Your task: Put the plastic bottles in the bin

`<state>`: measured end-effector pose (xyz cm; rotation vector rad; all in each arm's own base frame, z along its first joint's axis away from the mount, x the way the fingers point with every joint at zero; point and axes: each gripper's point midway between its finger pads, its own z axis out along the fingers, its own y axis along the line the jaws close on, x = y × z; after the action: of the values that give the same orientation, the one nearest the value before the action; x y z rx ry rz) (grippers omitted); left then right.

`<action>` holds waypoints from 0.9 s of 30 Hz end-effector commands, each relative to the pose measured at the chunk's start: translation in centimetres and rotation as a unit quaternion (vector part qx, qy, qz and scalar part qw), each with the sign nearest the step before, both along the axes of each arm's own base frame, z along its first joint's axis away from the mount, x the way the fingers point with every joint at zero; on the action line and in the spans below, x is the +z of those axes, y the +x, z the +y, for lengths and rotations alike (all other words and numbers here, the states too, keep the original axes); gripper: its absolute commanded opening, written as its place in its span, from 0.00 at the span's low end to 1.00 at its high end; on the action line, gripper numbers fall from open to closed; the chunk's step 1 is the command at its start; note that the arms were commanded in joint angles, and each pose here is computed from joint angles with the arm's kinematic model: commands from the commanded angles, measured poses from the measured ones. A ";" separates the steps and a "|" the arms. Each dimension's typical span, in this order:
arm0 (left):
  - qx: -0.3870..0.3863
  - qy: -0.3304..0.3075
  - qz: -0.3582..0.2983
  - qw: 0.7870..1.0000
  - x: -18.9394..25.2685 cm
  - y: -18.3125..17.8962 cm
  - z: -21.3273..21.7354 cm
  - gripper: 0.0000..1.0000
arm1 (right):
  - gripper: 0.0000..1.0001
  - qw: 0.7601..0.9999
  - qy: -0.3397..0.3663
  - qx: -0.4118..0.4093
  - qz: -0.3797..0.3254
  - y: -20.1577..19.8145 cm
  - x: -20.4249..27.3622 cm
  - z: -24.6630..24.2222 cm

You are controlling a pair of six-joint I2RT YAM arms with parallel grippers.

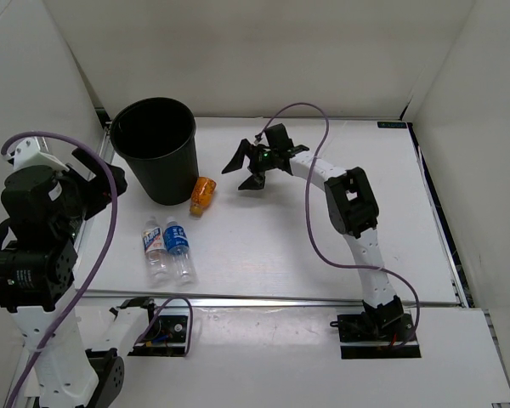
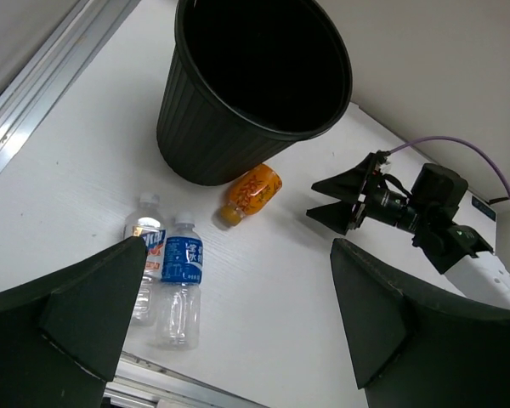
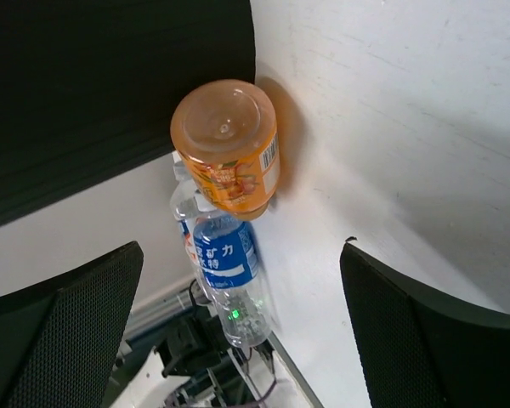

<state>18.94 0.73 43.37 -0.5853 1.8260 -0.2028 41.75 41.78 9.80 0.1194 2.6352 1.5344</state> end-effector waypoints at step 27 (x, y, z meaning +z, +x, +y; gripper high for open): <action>0.024 -0.054 0.047 0.997 -4.1 -2.4 -0.5 1.00 | 1.00 0.989 0.096 0.113 0.002 -1.9 -4.8 9.8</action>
<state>16.84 0.47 39.99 -0.7149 1.8676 -0.2438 39.97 50.73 6.40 -0.1666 2.5754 1.8491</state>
